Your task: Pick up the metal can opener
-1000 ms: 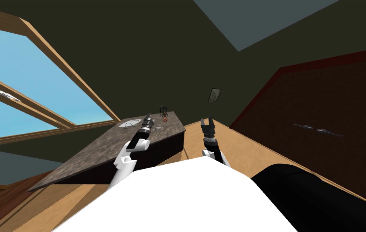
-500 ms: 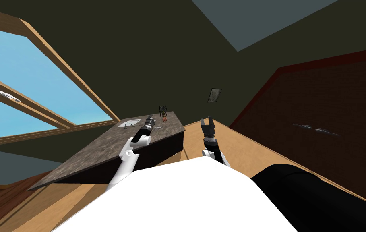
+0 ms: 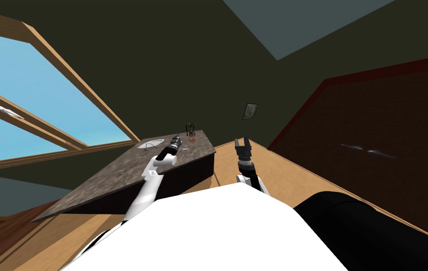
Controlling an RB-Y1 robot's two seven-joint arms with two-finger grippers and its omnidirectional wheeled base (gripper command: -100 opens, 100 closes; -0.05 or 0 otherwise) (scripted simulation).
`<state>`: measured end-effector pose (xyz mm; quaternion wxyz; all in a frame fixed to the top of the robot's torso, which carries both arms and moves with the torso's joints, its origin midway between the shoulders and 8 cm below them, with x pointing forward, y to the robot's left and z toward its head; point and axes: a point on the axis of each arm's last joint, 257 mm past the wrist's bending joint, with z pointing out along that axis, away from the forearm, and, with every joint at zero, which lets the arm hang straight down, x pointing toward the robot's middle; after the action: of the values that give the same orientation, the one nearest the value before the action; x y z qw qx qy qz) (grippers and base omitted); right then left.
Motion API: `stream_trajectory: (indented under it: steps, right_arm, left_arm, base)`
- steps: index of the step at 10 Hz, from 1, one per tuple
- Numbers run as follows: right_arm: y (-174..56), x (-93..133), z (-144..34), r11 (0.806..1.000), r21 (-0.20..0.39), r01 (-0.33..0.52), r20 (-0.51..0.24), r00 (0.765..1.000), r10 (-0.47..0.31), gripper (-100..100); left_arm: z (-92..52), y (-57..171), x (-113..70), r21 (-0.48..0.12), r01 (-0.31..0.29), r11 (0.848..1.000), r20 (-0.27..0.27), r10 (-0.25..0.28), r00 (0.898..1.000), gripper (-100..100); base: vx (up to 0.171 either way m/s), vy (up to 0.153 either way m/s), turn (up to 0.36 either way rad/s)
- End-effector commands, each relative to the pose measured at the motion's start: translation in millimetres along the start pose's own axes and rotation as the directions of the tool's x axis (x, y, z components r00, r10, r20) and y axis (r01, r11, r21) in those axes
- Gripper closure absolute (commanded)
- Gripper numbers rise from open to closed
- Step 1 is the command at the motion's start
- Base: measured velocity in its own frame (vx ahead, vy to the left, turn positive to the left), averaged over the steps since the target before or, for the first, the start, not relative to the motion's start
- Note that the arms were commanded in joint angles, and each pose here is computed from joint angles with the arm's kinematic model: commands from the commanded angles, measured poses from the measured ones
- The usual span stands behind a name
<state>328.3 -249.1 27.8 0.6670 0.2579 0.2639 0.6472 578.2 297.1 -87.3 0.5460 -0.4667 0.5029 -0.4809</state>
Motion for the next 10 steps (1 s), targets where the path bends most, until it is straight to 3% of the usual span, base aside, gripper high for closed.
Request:
stream_trajectory:
  steps: [1, 5, 7, 8, 9, 10]
  right_arm:
    - [0.0, 0.0, 0.0, 1.000, 0.000, 0.000, 0.000, 1.000, 0.000, 0]
    - [0.0, 0.0, 0.0, 1.000, 0.000, 0.000, 0.000, 1.000, 0.000, 0]
    - [0.0, 0.0, 0.0, 1.000, 0.000, 0.000, 0.000, 1.000, 0.000, 0]
    - [0.0, 0.0, 0.0, 1.000, 0.000, 0.000, 0.000, 1.000, 0.000, 0]
    - [0.0, 0.0, 0.0, 1.000, 0.000, 0.000, 0.000, 1.000, 0.000, 0]
    - [0.0, 0.0, 0.0, 1.000, 0.000, 0.000, 0.000, 1.000, 0.000, 0]
  left_arm:
    - [9.1, 16.0, -5.0, -0.061, -0.002, 0.998, 0.010, 0.003, 1.000, -100]
    - [31.1, 30.8, -18.5, -0.165, -0.005, 0.986, 0.035, 0.011, 0.999, -100]
    - [33.7, 50.7, -21.4, -0.220, -0.001, 0.975, 0.043, 0.010, 0.999, -100]
    - [43.5, 51.0, -27.0, -0.252, 0.004, 0.968, 0.053, 0.010, 0.999, -100]
    - [43.1, 65.1, -29.1, -0.293, 0.008, 0.956, 0.060, 0.010, 0.998, -100]
    - [42.9, 67.5, -29.6, -0.298, 0.008, 0.955, 0.061, 0.010, 0.998, -100]
  base:
    - [-0.009, -0.016, -0.006]
    - [-0.006, -0.013, -0.007]
    - [-0.001, -0.005, -0.005]
    - [0.000, -0.008, -0.014]
    - [0.001, -0.007, -0.009]
    - [0.000, 0.000, 0.000]
